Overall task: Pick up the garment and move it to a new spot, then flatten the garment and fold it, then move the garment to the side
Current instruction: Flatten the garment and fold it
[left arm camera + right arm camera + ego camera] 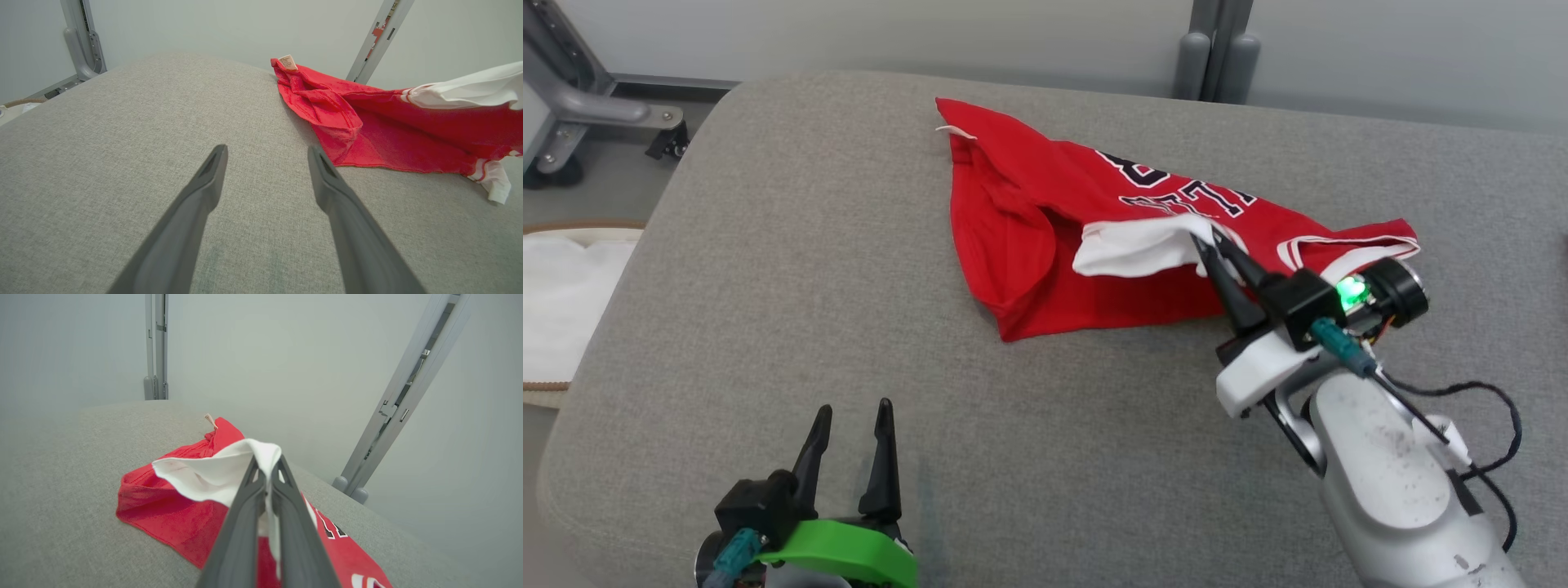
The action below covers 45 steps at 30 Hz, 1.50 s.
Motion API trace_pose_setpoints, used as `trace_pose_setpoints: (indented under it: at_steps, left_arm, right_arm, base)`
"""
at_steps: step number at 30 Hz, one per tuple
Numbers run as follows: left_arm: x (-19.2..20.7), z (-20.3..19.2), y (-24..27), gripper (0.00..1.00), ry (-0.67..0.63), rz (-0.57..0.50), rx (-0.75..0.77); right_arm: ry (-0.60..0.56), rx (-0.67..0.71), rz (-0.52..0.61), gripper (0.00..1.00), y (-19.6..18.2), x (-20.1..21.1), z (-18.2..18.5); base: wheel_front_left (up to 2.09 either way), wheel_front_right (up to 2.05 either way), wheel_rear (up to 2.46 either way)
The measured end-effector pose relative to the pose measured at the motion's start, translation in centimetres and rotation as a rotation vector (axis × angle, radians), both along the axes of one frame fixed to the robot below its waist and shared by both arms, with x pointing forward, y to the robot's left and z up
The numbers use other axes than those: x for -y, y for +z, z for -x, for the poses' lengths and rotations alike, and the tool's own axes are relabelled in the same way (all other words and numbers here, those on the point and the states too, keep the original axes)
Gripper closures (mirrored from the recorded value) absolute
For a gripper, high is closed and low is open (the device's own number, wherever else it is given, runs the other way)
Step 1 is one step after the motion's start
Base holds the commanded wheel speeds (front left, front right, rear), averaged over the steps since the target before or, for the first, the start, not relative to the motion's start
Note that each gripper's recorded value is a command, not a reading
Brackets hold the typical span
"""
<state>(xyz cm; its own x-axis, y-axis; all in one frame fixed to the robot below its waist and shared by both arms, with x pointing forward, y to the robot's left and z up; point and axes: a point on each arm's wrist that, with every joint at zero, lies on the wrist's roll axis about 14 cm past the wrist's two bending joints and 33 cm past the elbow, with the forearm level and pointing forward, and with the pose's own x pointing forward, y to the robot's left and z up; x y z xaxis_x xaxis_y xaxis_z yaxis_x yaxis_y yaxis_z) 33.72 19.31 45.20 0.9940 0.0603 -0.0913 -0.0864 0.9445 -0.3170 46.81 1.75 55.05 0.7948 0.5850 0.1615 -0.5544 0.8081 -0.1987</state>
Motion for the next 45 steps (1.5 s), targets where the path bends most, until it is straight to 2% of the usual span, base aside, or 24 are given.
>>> trace_pose_setpoints:
  at_steps: [8,15,23,26,29,37,43,44,45]
  left_arm:
    - [0.4,0.1,0.1,0.0,-0.011,0.004,0.004]
    - [-0.2,0.5,0.3,0.0,0.015,0.002,0.007]
    - [-0.2,0.3,0.3,0.0,0.017,0.006,0.008]
    - [0.1,0.1,0.2,0.0,0.01,0.012,0.002]
    - [0.4,-0.2,0.1,0.0,0.001,0.021,0.001]
    - [0.6,-1.8,1.1,0.0,-0.006,0.035,0.028]
    - [0.0,-2.5,1.5,0.0,0.012,0.039,0.037]
    - [-0.2,-2.6,1.5,0.0,0.022,0.045,0.034]
    - [-0.5,-2.6,1.4,0.0,0.03,0.046,0.03]
  right_arm:
    - [-0.058,0.22,-0.028,1.0,9.5,0.5,-3.7]
    - [-0.045,0.322,-0.048,1.0,14.8,-0.6,-3.7]
    - [0.016,0.296,-0.041,1.0,15.8,-2.8,-2.7]
    - [0.008,0.287,-0.039,1.0,16.2,-2.9,-3.4]
    - [-0.052,0.224,0.011,1.0,14.7,-1.9,-6.2]
    - [-0.274,0.1,0.166,1.0,10.3,4.7,-15.6]
    - [-0.354,0.058,0.257,1.0,7.2,7.3,-20.2]
    - [-0.35,0.05,0.255,0.87,6.5,7.2,-20.7]
    - [-0.346,0.036,0.258,0.58,5.6,7.0,-21.1]
  base:
    - [0.0,0.0,0.0]
    - [0.0,0.0,0.0]
    - [0.0,0.0,0.0]
    - [0.0,0.0,0.0]
    - [0.0,0.0,0.0]
    - [0.0,0.0,0.0]
    - [0.0,0.0,0.0]
    - [0.0,0.0,0.0]
    - [0.0,0.0,0.0]
